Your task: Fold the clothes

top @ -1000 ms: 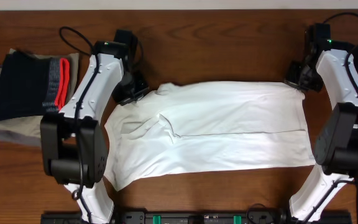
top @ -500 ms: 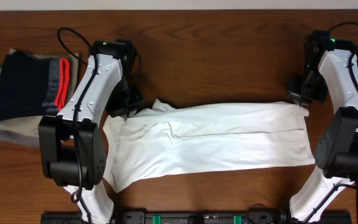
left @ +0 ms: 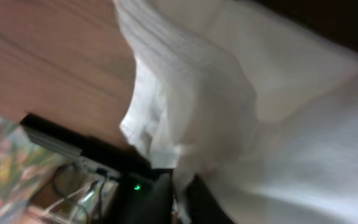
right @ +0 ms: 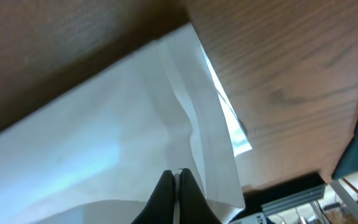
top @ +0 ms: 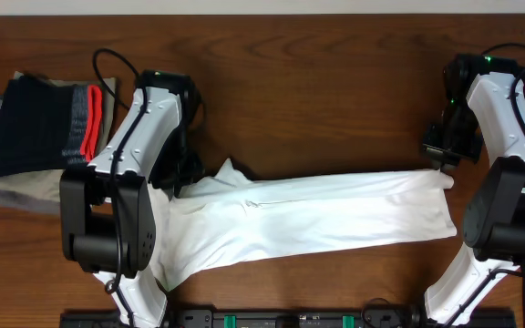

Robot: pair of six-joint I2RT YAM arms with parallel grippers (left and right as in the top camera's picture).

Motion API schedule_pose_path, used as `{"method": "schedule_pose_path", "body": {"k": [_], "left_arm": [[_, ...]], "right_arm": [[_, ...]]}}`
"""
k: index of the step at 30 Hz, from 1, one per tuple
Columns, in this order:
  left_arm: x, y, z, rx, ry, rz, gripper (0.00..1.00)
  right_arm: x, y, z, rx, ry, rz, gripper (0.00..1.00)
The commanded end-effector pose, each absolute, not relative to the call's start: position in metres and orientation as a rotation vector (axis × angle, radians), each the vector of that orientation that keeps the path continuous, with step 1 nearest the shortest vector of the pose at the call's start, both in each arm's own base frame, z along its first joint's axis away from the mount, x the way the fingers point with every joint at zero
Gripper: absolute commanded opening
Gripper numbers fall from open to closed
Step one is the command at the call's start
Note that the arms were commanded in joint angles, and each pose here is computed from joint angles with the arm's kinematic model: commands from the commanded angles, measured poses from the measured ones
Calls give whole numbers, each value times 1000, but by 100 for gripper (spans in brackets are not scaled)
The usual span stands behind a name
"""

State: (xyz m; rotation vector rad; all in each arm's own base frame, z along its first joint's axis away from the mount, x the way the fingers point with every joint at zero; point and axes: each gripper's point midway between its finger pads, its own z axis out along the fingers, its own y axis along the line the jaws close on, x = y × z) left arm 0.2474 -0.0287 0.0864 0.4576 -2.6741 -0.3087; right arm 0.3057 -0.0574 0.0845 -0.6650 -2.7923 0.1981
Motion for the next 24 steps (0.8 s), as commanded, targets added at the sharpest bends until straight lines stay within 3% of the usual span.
{"method": "schedule_pose_path", "body": {"k": [1,3,4,5,8,10,12,19,24], "left_arm": [[236,-20,89,407,-2646,-360,22],[230,-19,90,384,-2621,-365,35],[228,-19,91,375,-2614,-365,40],[227,-18,92,369,-2609,-366,42],[229,-19,90,362,-2619,-361,41],[233,-19,89,366,-2636,-356,42],[237,-20,86,371,-2656,-348,42],[256,-28,85,368,-2734,-276,42],[270,-77,78,102,-2787,176,41]], "right_arm": [[303,-63,94,-672,-2803,232,1],[299,-62,95,-666,-2785,234,6],[298,-62,95,-665,-2780,235,14],[297,-62,96,-663,-2776,235,26],[298,-62,95,-666,-2782,236,42],[300,-63,95,-668,-2790,239,66],[302,-64,94,-670,-2800,244,81],[314,-65,91,-687,-2848,238,86],[322,-63,89,-699,-2879,208,86]]}}
